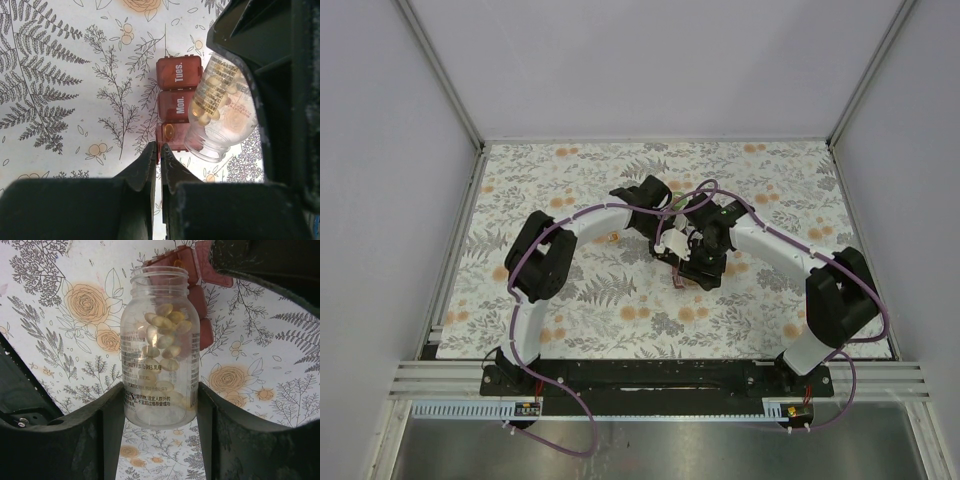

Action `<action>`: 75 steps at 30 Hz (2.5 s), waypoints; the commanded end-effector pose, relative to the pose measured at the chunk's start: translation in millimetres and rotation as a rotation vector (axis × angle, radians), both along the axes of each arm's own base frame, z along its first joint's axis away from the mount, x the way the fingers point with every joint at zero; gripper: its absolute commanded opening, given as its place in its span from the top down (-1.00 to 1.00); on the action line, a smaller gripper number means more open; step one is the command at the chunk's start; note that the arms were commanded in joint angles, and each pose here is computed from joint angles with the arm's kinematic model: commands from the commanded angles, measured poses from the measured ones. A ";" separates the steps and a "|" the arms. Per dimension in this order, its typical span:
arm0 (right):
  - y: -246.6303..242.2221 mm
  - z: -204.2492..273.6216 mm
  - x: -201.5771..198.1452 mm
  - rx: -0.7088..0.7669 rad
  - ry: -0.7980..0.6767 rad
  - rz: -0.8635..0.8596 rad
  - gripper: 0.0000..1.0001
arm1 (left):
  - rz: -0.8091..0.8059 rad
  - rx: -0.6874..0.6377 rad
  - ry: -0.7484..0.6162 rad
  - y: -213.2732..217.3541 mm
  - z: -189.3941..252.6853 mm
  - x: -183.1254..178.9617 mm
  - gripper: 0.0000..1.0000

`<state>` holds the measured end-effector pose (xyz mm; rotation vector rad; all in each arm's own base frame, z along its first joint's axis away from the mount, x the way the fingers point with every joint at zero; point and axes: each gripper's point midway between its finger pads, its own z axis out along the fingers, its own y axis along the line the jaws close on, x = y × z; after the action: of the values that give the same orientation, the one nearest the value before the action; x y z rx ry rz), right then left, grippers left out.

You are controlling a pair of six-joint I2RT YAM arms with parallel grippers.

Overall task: Sort the pills into containers
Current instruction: Pour the pill into the pill container.

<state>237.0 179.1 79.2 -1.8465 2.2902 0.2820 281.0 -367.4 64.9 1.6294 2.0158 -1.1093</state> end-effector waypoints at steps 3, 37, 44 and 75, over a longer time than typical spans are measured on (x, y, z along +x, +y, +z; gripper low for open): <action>5.5 15.0 12.6 0.042 -0.083 -0.025 1.00 | -0.035 -0.030 -0.043 -0.6 23.3 -8.4 1.00; -2.3 -1.2 16.9 -0.002 -0.101 -0.046 1.00 | -0.037 -0.058 -0.041 -2.5 35.6 -11.3 0.61; -4.5 -4.8 16.8 -0.015 -0.103 -0.047 1.00 | -0.035 -0.055 -0.041 -1.8 35.4 -11.4 0.55; -12.2 -6.4 19.2 -0.094 -0.068 -0.043 1.00 | -0.038 -0.067 -0.026 -3.6 37.7 -13.5 0.56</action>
<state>243.7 181.0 76.7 -1.8395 2.2583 0.2411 287.6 -358.2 68.0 1.6111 2.0399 -1.0394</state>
